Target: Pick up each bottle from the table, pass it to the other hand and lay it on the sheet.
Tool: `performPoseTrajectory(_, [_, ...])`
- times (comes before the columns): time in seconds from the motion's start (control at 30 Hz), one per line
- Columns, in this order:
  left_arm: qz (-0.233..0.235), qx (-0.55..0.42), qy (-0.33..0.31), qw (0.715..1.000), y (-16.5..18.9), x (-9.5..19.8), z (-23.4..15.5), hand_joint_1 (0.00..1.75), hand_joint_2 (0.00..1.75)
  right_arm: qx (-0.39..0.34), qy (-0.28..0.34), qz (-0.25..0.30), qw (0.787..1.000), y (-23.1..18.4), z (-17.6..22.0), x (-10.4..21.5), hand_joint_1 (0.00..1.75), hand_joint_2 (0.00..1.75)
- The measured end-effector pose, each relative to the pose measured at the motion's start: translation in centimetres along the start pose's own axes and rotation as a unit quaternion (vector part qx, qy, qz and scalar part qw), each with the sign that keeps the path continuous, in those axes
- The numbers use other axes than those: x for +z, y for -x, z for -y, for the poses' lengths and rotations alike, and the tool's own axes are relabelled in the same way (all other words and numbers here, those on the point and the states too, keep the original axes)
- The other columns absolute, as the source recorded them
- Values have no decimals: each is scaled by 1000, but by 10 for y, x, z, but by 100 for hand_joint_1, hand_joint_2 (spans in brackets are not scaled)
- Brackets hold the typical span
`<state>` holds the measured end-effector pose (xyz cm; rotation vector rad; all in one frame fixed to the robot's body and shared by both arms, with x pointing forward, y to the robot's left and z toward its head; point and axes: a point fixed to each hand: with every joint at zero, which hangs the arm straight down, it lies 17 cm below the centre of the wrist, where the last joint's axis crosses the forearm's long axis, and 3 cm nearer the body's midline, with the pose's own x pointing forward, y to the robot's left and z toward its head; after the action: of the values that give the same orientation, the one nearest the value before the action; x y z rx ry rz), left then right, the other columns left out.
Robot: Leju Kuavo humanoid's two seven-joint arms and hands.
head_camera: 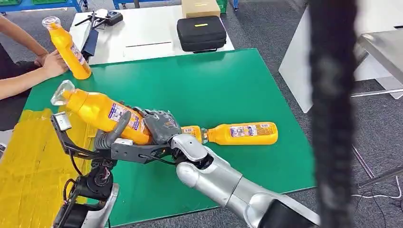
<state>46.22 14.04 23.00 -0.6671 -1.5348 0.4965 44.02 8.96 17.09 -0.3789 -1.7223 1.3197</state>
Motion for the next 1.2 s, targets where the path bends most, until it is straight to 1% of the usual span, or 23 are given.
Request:
performPoseTrajectory(0.07, [26,-22,-10,999,-9,-1,-4,175,175,-2,-6,-11,1000,8,-4,1,0,0])
performPoseTrajectory(0.1, [49,-44,-16,998,-18,-1,-6,175,175,2,-7,-19,1000,15,-6,2,0,0])
performPoseTrajectory(0.17, [121,-122,-20,985,-48,-1,-2,175,175,16,-8,-37,999,32,-13,7,0,0])
performPoseTrajectory(0.2, [167,-177,-20,970,-68,1,3,175,175,27,-7,-47,999,42,-15,9,0,0])
performPoseTrajectory(0.23, [213,-234,-21,948,-87,4,9,175,175,36,-10,-58,998,52,-22,13,0,0])
performPoseTrajectory(0.3, [280,-335,-29,899,-116,10,14,175,175,51,-15,-74,996,71,-30,21,0,0])
performPoseTrajectory(0.33, [298,-380,-34,875,-126,11,12,175,175,55,-15,-81,995,80,-31,24,0,0])
performPoseTrajectory(0.37, [310,-412,-39,856,-134,11,9,175,175,58,-15,-87,994,89,-30,26,0,0])
performPoseTrajectory(0.47, [325,-447,-53,832,-149,11,0,175,175,61,-15,-102,993,105,-30,31,0,0])
performPoseTrajectory(0.5, [334,-477,-63,811,-155,11,-3,175,175,62,-14,-107,992,110,-30,33,0,0])
performPoseTrajectory(0.6, [354,-586,-85,724,-166,8,-11,175,175,67,-13,-119,991,123,-29,37,0,0])
performPoseTrajectory(0.67, [348,-641,-101,677,-169,2,-24,175,175,66,-12,-125,990,129,-27,38,0,0])
performPoseTrajectory(0.7, [343,-662,-107,658,-169,-2,-30,175,175,67,-12,-127,990,132,-25,39,0,0])
performPoseTrajectory(0.73, [325,-692,-113,634,-166,-9,-44,175,175,69,-13,-128,989,135,-24,39,0,0])
performPoseTrajectory(0.83, [241,-780,-121,565,-141,-33,-87,175,175,74,-17,-127,989,137,-23,39,0,0])
performPoseTrajectory(0.9, [191,-814,-120,536,-123,-44,-114,175,175,76,-18,-127,989,137,-23,39,0,0])
performPoseTrajectory(0.97, [130,-839,-115,515,-100,-51,-146,175,175,79,-19,-127,989,138,-22,38,0,0])
performPoseTrajectory(1.0, [100,-847,-113,510,-90,-54,-162,175,175,79,-20,-127,989,138,-21,37,0,0])
performPoseTrajectory(1.1, [31,-857,-106,504,-65,-56,-199,175,175,82,-18,-126,988,139,-17,35,0,0])
performPoseTrajectory(1.2, [-6,-861,-104,498,-51,-55,-221,175,175,85,-17,-125,988,139,-15,33,0,0])
